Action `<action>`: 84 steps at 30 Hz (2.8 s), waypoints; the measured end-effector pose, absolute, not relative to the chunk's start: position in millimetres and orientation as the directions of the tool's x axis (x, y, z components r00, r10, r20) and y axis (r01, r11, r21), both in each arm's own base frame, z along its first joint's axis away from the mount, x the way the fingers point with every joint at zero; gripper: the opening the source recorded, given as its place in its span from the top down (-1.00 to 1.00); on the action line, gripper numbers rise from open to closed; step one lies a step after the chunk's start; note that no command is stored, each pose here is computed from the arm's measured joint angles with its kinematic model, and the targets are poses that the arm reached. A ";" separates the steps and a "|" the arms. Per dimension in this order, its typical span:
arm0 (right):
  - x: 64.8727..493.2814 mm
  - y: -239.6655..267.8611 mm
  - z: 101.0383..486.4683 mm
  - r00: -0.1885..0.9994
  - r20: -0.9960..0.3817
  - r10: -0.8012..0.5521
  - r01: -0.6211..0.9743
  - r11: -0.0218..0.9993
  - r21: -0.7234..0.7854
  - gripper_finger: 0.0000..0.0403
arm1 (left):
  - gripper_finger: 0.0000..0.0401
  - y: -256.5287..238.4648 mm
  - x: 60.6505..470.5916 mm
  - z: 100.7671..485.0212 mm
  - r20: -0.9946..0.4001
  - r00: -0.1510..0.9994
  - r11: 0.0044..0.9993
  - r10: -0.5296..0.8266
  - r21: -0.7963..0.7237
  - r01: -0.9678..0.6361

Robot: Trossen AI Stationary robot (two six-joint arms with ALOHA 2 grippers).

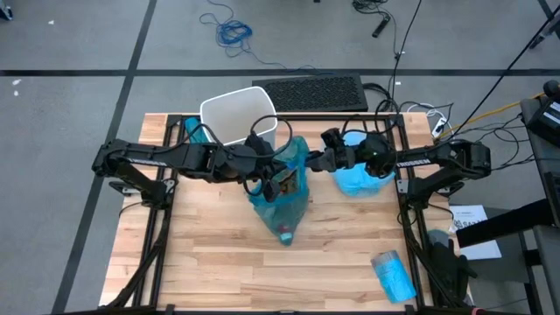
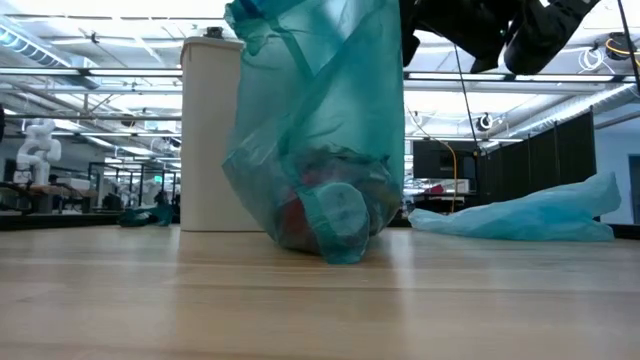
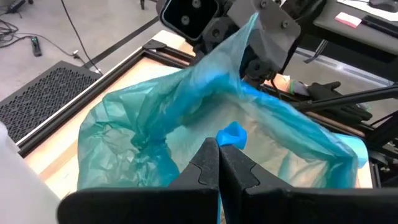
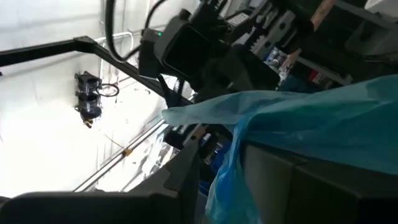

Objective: Place trash/remove bag and relplace
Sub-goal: Close the blue trash bag

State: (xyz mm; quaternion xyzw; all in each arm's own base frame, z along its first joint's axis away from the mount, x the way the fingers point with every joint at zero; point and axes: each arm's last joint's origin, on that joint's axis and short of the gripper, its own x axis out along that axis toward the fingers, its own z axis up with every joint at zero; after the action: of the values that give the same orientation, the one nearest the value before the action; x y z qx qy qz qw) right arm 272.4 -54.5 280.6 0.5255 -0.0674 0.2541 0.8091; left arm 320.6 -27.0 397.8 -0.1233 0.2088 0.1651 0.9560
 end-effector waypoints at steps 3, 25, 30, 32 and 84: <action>274.6 -54.6 279.4 0.873 0.351 0.339 -0.459 0.323 0.828 0.52 | 1.00 -27.0 320.6 397.9 -0.439 0.859 0.915 0.264 -0.167 -0.367; 257.0 -46.4 322.6 0.704 0.567 0.429 -0.710 0.402 0.578 1.00 | 1.00 -23.0 320.1 397.5 -0.445 0.851 0.917 0.278 -0.139 -0.373; 266.4 -53.1 312.3 0.790 0.498 0.357 -0.608 0.359 0.708 1.00 | 1.00 -23.3 320.4 397.9 -0.441 0.855 0.920 0.272 -0.140 -0.365; 263.5 -45.5 326.1 0.687 0.571 0.450 -0.725 0.368 0.582 1.00 | 1.00 -22.9 320.5 398.1 -0.439 0.856 0.922 0.273 -0.134 -0.363; 275.7 -48.8 312.7 0.781 0.417 0.465 -0.598 0.363 0.715 1.00 | 1.00 -22.8 320.2 397.2 -0.448 0.852 0.925 0.272 -0.121 -0.359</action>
State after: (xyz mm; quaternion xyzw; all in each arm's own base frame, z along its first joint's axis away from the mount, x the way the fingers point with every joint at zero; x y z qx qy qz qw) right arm 275.7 -48.8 312.7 0.4627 -0.0717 0.3231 0.8224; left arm 320.2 -22.8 397.2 -0.1005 0.2166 0.1648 0.9570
